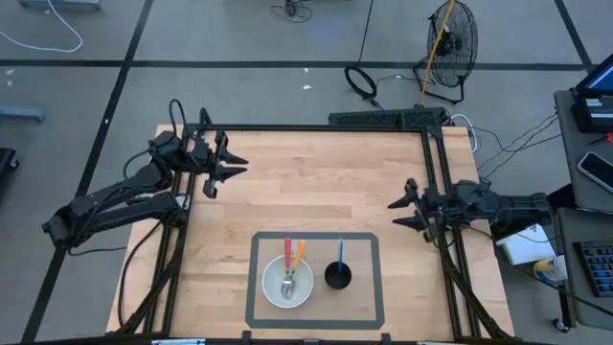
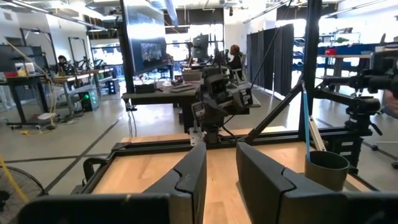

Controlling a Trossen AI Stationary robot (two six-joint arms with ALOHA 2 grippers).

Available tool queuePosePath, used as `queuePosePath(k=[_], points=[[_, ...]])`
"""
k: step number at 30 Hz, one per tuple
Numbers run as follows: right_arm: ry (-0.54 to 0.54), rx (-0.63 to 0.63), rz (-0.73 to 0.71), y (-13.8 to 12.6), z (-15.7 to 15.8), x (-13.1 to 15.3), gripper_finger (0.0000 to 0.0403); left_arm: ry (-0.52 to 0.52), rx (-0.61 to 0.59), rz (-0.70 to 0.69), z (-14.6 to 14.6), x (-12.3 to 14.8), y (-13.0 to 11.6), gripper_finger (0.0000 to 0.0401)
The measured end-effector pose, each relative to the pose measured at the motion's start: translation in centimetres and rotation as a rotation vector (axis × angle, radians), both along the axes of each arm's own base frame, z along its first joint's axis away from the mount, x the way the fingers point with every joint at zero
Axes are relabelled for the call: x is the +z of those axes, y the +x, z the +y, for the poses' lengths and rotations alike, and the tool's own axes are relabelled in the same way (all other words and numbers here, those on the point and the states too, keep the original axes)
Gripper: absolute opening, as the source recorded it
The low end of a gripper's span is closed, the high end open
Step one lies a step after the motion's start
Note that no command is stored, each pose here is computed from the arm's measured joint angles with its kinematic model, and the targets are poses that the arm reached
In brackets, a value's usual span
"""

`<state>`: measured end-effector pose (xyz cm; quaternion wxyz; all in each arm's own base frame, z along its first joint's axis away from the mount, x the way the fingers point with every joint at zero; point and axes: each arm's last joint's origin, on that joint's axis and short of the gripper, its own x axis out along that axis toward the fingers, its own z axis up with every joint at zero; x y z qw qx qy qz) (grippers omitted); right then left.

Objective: Pick & Place Utensil
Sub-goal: Return to Home Position

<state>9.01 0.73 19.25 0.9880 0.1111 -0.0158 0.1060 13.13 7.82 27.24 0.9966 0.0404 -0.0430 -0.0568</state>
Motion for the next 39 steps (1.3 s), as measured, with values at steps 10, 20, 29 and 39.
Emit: queuePosePath(k=[10, 20, 29, 39], points=[[0.001, 0.011, -0.203, 0.2, -0.8, 0.1, 0.0208, -0.013, -0.034, 0.006, -0.1, 0.0, 0.0, 0.0093], [-0.052, -0.149, -0.212, 0.3, -1.3, 0.0, 0.0206, 0.018, -0.014, 0.033, -0.3, -0.4, 0.2, 0.0093], [-0.088, -0.181, -0.167, 0.5, -1.4, -0.4, 0.0206, 0.083, 0.024, 0.003, -0.4, -0.8, 0.3, 0.0093], [-0.076, -0.181, -0.19, 0.5, -1.4, -0.3, 0.0204, -0.083, 0.104, -0.153, -1.4, -5.7, -1.6, 0.0093]])
